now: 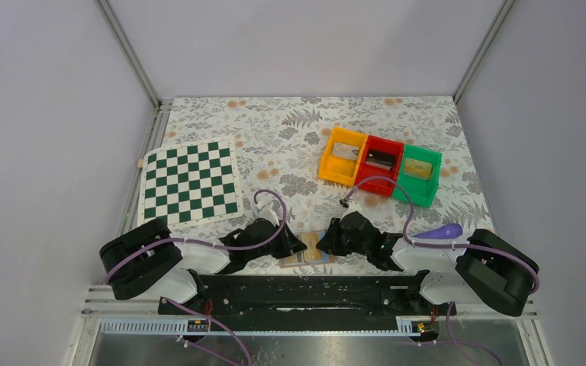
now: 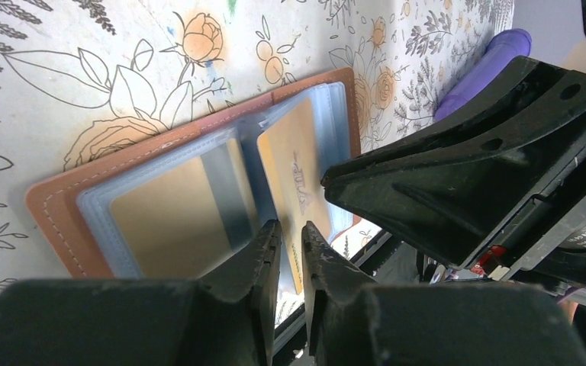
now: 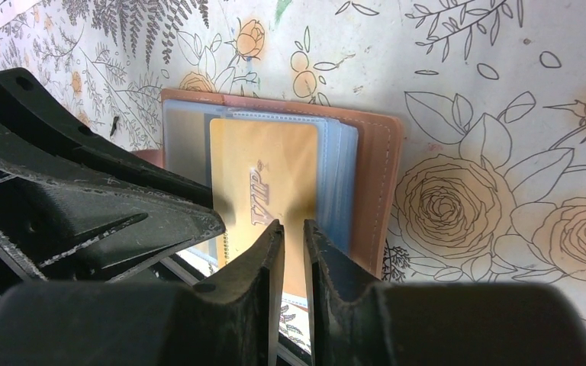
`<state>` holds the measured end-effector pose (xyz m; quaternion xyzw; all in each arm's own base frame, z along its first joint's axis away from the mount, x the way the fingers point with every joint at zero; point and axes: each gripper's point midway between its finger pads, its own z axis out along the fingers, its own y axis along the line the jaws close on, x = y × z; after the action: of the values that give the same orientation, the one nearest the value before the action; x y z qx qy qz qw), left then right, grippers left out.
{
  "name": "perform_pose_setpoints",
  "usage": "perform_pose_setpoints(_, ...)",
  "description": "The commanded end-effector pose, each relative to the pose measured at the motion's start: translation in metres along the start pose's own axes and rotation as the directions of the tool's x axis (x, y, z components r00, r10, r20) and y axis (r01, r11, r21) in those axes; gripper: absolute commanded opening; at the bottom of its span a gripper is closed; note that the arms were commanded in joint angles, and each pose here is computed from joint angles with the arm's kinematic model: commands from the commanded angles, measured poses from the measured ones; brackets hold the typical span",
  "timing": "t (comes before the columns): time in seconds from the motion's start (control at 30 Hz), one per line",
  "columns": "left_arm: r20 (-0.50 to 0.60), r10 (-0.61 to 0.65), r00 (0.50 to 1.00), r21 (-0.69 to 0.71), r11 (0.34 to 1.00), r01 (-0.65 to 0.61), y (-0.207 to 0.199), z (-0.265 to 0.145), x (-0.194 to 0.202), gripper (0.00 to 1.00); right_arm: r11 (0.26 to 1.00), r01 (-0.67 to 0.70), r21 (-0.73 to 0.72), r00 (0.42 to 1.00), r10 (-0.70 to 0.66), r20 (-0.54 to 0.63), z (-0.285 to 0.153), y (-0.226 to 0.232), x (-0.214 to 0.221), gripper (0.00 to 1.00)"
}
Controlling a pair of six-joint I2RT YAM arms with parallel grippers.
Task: Take the credit cards out of the card holder
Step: Remove the credit card from the card holder.
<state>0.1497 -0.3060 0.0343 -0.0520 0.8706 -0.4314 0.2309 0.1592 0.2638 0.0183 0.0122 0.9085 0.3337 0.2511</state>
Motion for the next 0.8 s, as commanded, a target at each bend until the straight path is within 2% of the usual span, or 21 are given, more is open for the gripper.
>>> perform_pose_setpoints(0.0,0.012,-0.001,1.000,0.139,0.990,0.000,-0.034,0.001,-0.005,0.13,0.992,0.008,0.125,0.998,-0.001,-0.057,-0.001,-0.036,0.019,0.23)
perform_pose_setpoints(0.17,0.016,-0.017,1.000,0.164,0.986,0.014,-0.039,-0.003,-0.006,0.00,0.992,0.008,0.128,0.998,-0.001,-0.056,-0.001,-0.037,0.020,0.23)
perform_pose_setpoints(0.4,0.033,-0.050,0.998,0.110,0.993,0.046,-0.024,-0.014,-0.008,0.00,0.989,0.035,0.144,0.999,-0.030,-0.035,-0.005,-0.038,0.012,0.23)
perform_pose_setpoints(0.77,0.021,-0.025,0.999,-0.029,0.999,0.025,0.008,-0.030,-0.010,0.00,0.987,0.099,0.124,0.995,-0.102,0.014,-0.017,-0.024,-0.011,0.27)
